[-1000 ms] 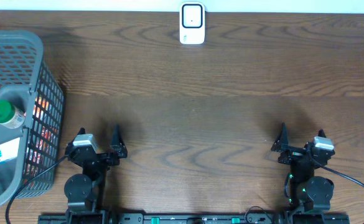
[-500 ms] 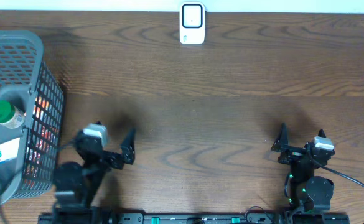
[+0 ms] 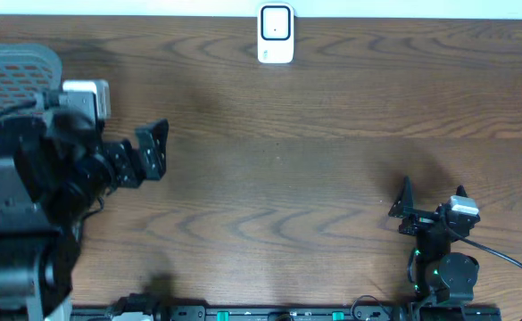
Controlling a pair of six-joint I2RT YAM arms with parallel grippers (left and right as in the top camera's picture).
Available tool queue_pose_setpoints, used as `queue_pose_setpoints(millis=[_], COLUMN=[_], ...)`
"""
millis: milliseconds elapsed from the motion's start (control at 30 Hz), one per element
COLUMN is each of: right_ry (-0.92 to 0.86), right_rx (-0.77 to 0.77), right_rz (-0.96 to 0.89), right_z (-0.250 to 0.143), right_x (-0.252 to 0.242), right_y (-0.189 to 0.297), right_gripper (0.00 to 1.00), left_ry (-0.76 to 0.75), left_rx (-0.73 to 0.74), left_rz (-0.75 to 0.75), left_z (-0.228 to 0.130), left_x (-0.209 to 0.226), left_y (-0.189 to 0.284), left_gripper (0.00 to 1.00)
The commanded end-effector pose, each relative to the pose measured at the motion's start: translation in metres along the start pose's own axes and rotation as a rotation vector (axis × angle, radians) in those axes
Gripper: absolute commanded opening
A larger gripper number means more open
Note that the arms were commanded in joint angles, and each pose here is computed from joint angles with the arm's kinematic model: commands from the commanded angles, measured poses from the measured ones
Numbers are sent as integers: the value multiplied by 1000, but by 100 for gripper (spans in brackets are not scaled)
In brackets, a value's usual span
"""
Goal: Scan the item barcode
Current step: 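Reach the left gripper into the basket toward the green-capped bottle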
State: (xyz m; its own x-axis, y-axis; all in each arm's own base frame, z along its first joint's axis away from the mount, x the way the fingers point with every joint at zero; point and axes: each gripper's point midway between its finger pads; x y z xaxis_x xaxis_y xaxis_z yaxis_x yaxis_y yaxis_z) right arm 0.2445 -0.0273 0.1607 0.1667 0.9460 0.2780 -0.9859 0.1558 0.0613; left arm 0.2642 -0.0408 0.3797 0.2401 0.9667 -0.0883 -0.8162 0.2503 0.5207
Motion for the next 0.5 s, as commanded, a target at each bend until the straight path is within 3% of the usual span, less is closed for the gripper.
queue_pose_setpoints(millis=[0,233,467], right_ry=[13,13,13], right_rx=[-1,-1,-1], right_rz=[0,0,0], right_z=[-1,-1,-1], right_x=[-1,-1,-1], right_y=[0,0,0], right_gripper=[99,99,99], left_ry=[66,232,605], left_rx=[4,-34,42], left_rz=[143,513,792], left_z=[14,45,8], left_x=[25,98,178], left_y=[5,60,88], left_gripper=[98,98,98])
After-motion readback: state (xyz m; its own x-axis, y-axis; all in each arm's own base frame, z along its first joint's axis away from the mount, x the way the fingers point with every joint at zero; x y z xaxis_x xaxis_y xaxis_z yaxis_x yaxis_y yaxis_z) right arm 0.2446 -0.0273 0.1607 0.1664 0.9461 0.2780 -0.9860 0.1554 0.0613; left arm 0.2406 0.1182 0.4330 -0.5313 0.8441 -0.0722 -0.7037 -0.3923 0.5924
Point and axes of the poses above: each gripper's point midway between its finger pads, its own y axis back along the fingers, its own x axis along the line the jaws close on, z = x × y, and after that the axes turned 10 degrees about -y, right-handed
